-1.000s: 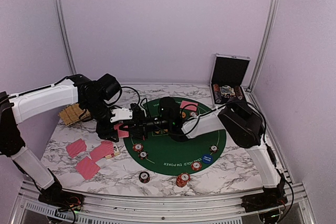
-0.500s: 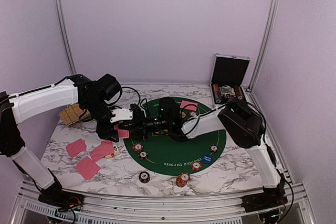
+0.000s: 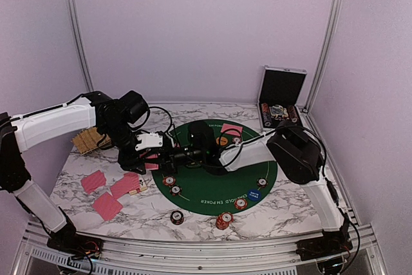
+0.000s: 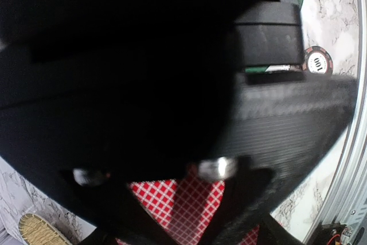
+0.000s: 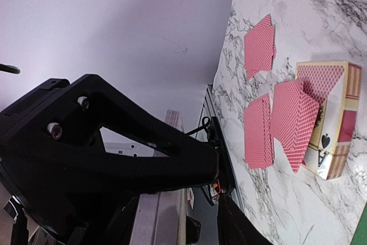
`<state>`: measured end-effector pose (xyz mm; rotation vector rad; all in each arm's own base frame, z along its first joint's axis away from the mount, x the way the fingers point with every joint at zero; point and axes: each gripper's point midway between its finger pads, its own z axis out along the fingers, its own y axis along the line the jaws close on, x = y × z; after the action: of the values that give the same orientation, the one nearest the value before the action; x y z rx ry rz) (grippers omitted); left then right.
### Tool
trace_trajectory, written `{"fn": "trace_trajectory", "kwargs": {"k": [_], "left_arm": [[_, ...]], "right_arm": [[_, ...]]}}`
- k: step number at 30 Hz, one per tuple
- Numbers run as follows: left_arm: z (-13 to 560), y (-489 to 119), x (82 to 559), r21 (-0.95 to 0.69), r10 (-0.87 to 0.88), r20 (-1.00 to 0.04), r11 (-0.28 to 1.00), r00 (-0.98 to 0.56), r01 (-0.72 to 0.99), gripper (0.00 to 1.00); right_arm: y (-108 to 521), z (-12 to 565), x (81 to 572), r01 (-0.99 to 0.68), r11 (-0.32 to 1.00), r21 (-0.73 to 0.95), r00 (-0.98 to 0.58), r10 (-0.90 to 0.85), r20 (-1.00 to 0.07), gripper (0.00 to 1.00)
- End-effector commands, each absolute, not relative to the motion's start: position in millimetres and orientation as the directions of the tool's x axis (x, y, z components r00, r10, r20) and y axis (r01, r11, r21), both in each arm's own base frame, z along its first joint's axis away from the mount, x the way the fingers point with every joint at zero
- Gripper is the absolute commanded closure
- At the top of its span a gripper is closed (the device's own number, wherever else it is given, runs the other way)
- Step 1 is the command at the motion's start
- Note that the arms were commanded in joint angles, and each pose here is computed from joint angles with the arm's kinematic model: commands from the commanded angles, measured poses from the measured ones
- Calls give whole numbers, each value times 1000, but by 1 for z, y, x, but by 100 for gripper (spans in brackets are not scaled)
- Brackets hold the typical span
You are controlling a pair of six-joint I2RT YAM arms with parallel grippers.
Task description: Distribute texas hold em gaming equipment
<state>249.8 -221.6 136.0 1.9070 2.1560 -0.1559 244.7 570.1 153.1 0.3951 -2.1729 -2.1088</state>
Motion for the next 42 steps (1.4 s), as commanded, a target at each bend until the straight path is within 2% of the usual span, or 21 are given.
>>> {"fn": "trace_trajectory", "kwargs": {"k": [1, 9, 25, 31, 42], "left_arm": [[145, -225, 250, 93, 954, -281, 136, -105, 986, 42], [146, -223, 249, 97, 954, -282, 134, -102, 986, 42], [145, -222, 249, 97, 956, -276, 134, -103, 986, 42], [143, -226, 252, 87, 953, -276, 153, -123, 984, 42], [150, -234, 257, 73, 939, -307, 187, -157, 980, 41]], "right_arm": [[578, 146, 255, -136, 64, 989, -972, -201, -121, 57], [564, 127, 271, -140, 177, 974, -984, -137, -117, 58], [535, 142, 277, -156, 155, 976, -986, -90, -144, 64], [552, 161, 268, -218, 129, 967, -971, -123, -203, 51], [577, 128, 268, -188, 195, 963, -976, -151, -160, 47]]}}
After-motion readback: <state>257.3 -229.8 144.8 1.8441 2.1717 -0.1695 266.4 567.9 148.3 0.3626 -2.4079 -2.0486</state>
